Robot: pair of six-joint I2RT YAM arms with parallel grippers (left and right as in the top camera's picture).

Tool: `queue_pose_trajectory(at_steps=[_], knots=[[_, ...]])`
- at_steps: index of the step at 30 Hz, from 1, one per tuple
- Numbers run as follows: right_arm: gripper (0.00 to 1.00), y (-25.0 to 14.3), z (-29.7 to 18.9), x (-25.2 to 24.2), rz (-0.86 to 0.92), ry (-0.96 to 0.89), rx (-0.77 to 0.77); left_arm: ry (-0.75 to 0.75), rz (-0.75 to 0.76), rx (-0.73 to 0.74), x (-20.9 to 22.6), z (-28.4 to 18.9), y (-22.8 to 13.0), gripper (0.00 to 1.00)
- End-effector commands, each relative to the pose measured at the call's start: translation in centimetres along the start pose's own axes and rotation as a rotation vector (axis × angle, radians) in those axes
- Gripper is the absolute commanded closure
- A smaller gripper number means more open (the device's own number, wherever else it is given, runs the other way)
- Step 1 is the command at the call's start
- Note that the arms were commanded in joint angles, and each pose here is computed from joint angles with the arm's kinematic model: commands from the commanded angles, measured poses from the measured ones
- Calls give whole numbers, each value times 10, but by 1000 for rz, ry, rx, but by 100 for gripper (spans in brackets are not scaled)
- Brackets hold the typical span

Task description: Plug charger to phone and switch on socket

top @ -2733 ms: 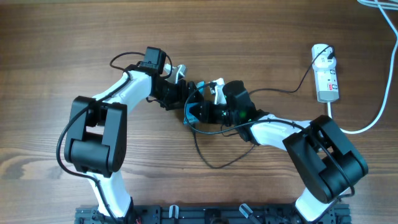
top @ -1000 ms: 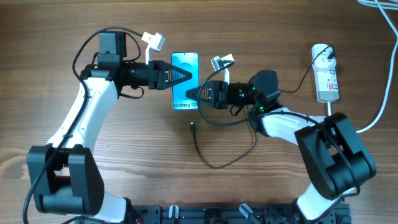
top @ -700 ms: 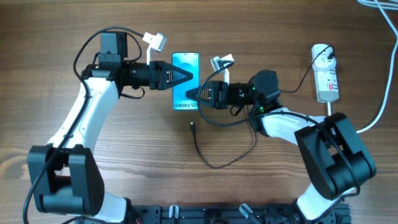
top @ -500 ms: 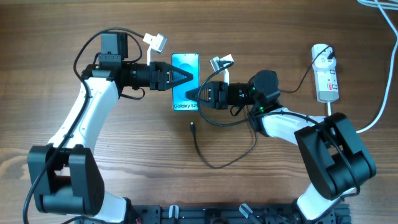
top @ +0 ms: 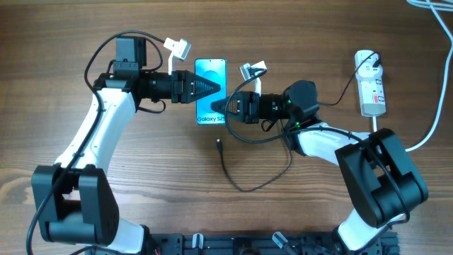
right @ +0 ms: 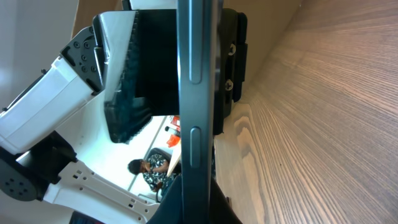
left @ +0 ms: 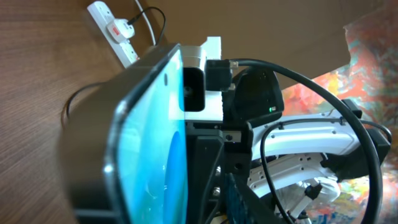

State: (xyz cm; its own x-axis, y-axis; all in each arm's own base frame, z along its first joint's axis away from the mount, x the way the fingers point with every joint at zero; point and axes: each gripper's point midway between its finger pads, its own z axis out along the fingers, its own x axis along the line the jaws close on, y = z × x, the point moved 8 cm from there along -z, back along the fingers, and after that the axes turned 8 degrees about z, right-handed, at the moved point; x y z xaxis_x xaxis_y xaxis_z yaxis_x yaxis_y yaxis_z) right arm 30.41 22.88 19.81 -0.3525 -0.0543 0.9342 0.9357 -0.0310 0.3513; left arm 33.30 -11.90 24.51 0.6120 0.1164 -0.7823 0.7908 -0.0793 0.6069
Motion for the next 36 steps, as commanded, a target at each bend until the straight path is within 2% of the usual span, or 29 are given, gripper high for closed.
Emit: queue_pose_trajectory(at_steps=[1,6,12,14,16,26,28,30,32,33,36], knots=[[96,17,-5,-11,62,-52,-162,-176,65,13,-36,8,1,75],[95,17,-5,-11,62,-52,-161,-143,65,15,-33,8,1,96],[96,20,-5,-12,53,-59,-188,-33,59,23,-23,9,0,95],[96,21,-5,-12,53,-63,-205,-34,40,26,-23,9,-1,86],[96,22,-6,-12,53,-65,-213,-34,26,29,-23,9,-3,86],[94,23,-6,-16,72,-82,-235,-18,31,27,-22,8,-2,96],[81,22,-6,-20,86,-103,-227,55,30,33,-15,8,-3,96],[62,19,-6,-23,56,-118,-204,201,12,48,-2,6,-5,96],[36,15,-6,-26,10,-126,-161,385,-32,83,14,1,-13,96],[28,12,-6,-28,4,-134,-142,457,-57,100,20,-2,-16,96],[22,2,-7,-45,34,-207,-92,730,-193,145,38,-16,-30,96]])
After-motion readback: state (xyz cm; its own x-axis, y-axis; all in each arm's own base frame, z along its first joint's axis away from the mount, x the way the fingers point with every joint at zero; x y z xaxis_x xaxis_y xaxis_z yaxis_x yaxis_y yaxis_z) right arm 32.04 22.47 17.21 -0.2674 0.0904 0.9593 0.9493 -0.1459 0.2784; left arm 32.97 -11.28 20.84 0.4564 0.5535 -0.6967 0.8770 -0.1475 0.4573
